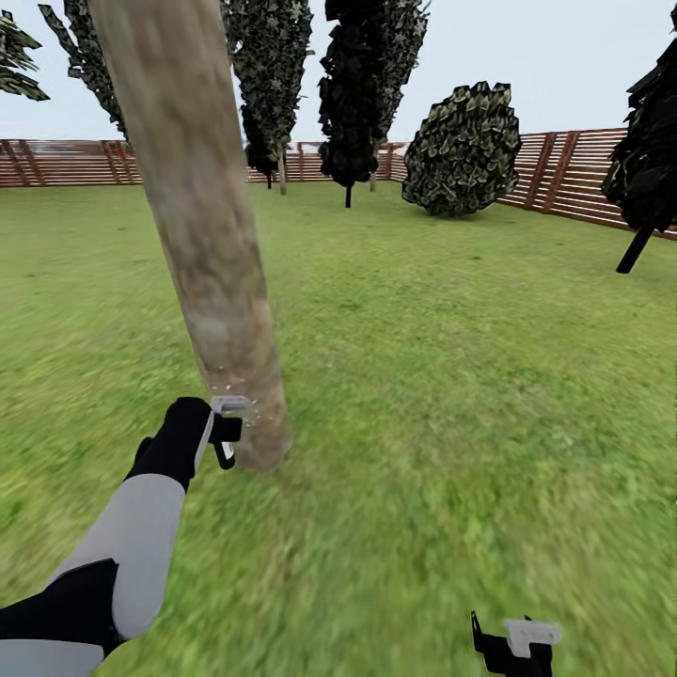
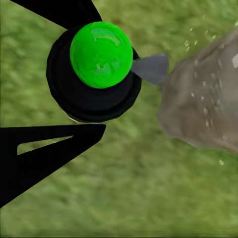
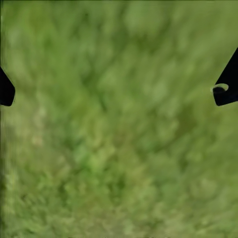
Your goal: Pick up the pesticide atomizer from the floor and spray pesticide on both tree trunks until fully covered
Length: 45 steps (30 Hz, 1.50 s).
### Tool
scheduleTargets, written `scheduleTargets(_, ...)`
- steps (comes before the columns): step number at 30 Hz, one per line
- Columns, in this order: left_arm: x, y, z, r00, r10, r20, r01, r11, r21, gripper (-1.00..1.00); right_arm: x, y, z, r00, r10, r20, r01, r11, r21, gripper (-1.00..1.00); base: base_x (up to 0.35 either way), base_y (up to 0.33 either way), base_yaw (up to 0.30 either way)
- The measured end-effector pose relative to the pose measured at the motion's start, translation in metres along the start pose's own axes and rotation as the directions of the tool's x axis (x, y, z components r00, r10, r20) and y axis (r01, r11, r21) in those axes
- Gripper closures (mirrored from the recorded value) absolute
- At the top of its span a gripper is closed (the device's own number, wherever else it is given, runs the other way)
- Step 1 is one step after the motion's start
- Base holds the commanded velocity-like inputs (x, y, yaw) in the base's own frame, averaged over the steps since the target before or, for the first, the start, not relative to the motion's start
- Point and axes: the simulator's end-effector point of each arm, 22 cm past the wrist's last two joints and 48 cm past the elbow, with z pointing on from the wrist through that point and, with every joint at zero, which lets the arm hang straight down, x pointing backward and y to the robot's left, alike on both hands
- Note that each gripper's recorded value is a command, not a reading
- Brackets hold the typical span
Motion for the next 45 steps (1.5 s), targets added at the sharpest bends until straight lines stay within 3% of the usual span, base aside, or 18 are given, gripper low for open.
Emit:
scheduleTargets(11, 0.0, -0.001, 0.0, 1.0, -0.002, 0.0, 0.002, 1.0, 0.001, 1.0, 0.0, 0.0, 0.0, 1.0, -0.001, 0.0, 0.001, 1.0, -0.001, -1.0, 0.002, -0.273, 0.211)
scheduleTargets(18, -0.016, 0.033, -0.01, 0.999, -0.018, 0.045, 0.02, 0.999, -0.048, 1.0, 0.0, 0.0, 0.0, 1.0, -0.001, 0.0, 0.001, 1.0, -0.001, -1.0, 0.0, -0.274, 0.278)
scheduleTargets(30, -0.02, 0.019, -0.011, 0.999, -0.016, 0.052, 0.017, 1.0, -0.026, 1.0, 0.0, 0.0, 0.0, 1.0, -0.001, 0.001, 0.001, 1.0, -0.001, -1.0, 0.022, -0.274, 0.051)
scheduleTargets(40, -0.016, 0.031, -0.011, 0.999, -0.006, 0.047, 0.008, 0.999, -0.051, 1.0, 0.0, 0.0, 0.0, 1.0, -0.001, 0.0, 0.001, 1.0, -0.001, -1.0, 0.061, -0.274, 0.091)
scheduleTargets(45, -0.015, 0.021, -0.01, 0.999, -0.01, 0.046, 0.012, 0.999, -0.033, 1.0, 0.0, 0.0, 0.0, 1.0, -0.001, 0.001, 0.001, 1.0, -0.001, -1.0, 0.092, -0.271, 0.109)
